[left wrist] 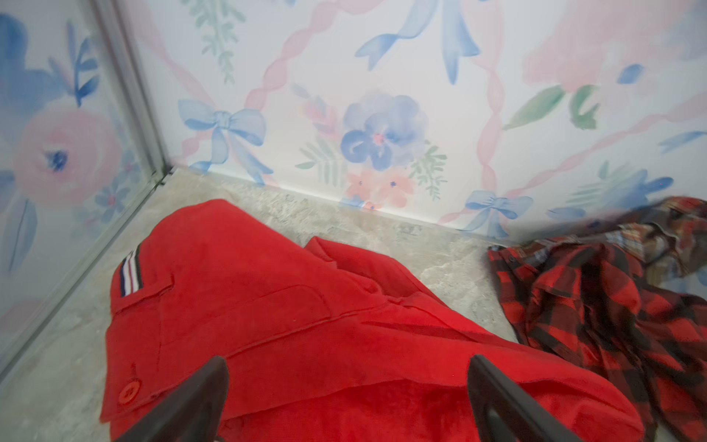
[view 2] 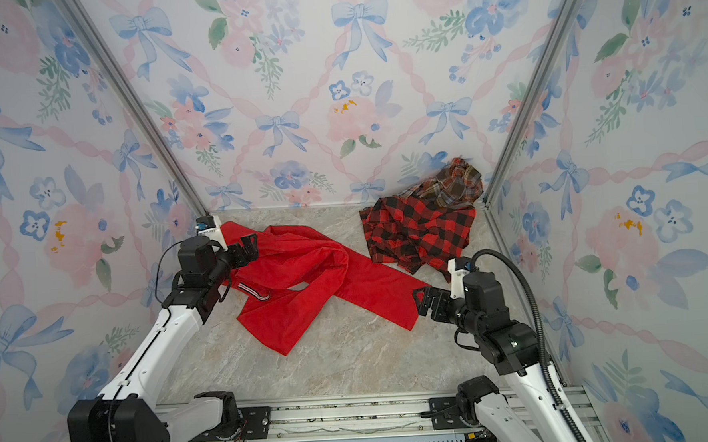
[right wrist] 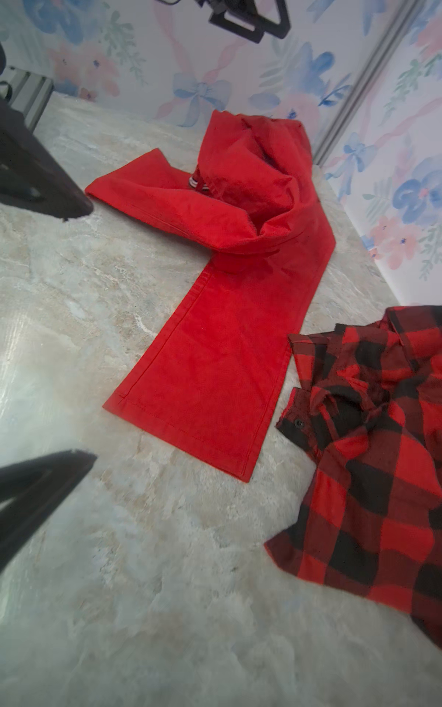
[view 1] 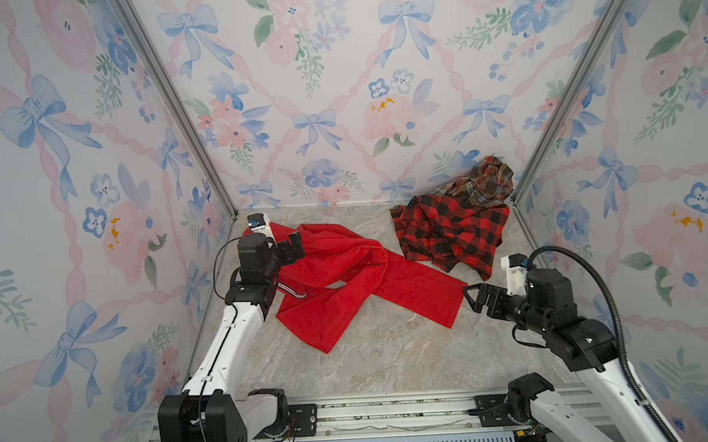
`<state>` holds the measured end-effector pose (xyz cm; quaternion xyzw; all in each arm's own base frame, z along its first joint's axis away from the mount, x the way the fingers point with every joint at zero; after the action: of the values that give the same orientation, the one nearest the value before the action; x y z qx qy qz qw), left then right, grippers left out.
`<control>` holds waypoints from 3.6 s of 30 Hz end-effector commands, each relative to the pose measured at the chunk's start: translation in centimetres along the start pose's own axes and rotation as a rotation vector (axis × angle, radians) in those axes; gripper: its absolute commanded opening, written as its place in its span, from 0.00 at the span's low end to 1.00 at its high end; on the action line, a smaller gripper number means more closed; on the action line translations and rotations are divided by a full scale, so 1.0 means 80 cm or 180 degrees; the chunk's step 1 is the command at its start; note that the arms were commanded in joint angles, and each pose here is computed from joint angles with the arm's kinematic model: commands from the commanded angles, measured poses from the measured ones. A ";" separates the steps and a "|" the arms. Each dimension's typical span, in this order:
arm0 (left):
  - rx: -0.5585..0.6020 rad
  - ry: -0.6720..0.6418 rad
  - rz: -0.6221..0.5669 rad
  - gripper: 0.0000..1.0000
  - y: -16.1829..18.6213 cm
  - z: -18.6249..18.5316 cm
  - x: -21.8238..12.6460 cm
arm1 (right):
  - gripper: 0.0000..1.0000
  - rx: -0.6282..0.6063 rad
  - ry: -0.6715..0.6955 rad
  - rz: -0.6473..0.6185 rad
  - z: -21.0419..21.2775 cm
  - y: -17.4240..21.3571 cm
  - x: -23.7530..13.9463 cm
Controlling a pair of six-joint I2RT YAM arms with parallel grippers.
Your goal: Pick out a specific cloth from the pile
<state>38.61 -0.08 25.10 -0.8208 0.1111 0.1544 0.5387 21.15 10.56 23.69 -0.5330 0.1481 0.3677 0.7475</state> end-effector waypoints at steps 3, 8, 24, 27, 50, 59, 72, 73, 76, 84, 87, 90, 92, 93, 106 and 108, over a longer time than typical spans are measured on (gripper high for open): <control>-0.1041 -0.0650 0.0044 0.98 0.021 0.096 0.039 | 0.97 -0.0634 -0.0058 -0.0162 0.096 -0.029 0.050; -0.1429 -0.0619 0.0263 0.98 0.036 0.137 0.095 | 0.97 -0.0711 -0.0351 0.0125 0.153 0.002 0.098; -0.1293 -0.0973 0.1103 0.48 0.154 0.151 0.152 | 0.97 -0.0684 -0.0285 0.0331 0.151 0.030 0.107; -0.1318 -0.0707 0.0930 0.08 0.125 0.129 0.146 | 0.97 -0.0645 -0.0237 0.0305 0.141 0.031 0.094; 0.0808 -0.1228 -0.1515 0.00 -0.231 -0.164 -0.092 | 0.97 -0.0381 -0.0144 0.0187 0.102 0.008 0.078; 0.1460 -0.2574 -0.2419 0.00 -0.343 -0.152 -0.136 | 0.97 -0.0416 -0.0136 0.0142 0.106 -0.003 0.071; 0.1425 -0.3083 -0.2903 0.00 -0.406 -0.105 -0.198 | 0.97 -0.0378 -0.0073 0.0165 0.094 -0.003 0.072; 0.1425 -0.3083 -0.2913 0.00 -0.406 -0.102 -0.200 | 0.97 -0.0374 -0.0076 0.0168 0.094 -0.003 0.073; 0.1501 -0.2854 -0.2911 0.00 -0.396 -0.112 -0.195 | 0.97 -0.0368 -0.0089 0.0179 0.095 -0.002 0.076; 0.2821 -0.1668 -0.2154 0.00 -0.256 -0.247 -0.093 | 0.97 -0.0326 -0.0148 0.0200 0.094 0.005 0.086; 0.3013 -0.1722 -0.1819 0.00 -0.201 -0.260 -0.074 | 0.97 -0.0324 -0.0126 0.0207 0.089 0.010 0.084; 0.3123 -0.1607 -0.1608 0.00 -0.144 -0.270 -0.074 | 0.97 -0.0281 -0.0100 0.0193 0.079 0.012 0.082; 0.3106 -0.1501 -0.1501 0.00 -0.107 -0.275 -0.080 | 0.97 -0.0252 -0.0080 0.0211 0.072 0.015 0.083; 0.3104 -0.1414 -0.1406 0.00 -0.086 -0.278 -0.080 | 0.97 -0.0236 -0.0072 0.0218 0.069 0.016 0.084; 0.1339 0.0727 0.0969 0.00 0.152 -0.215 0.008 | 0.97 -0.0154 -0.0097 0.0326 0.065 0.026 0.101; 0.1219 0.0677 0.1246 0.00 0.177 -0.195 0.031 | 0.97 -0.0150 -0.0102 0.0336 0.067 0.027 0.103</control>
<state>39.20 -18.31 23.97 -0.6528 0.2345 0.1067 0.7123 24.33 18.65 19.71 -0.5428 0.1539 0.4135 0.7146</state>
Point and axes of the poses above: each gripper's point midway between its finger pads, its own x axis out along the fingers, its own z axis along the line the jaws close on, y = z × x, the point moved 2 cm from there along -x, back along the fingers, and after that the axes turned 5 degrees about -x, right-handed, at the moved point
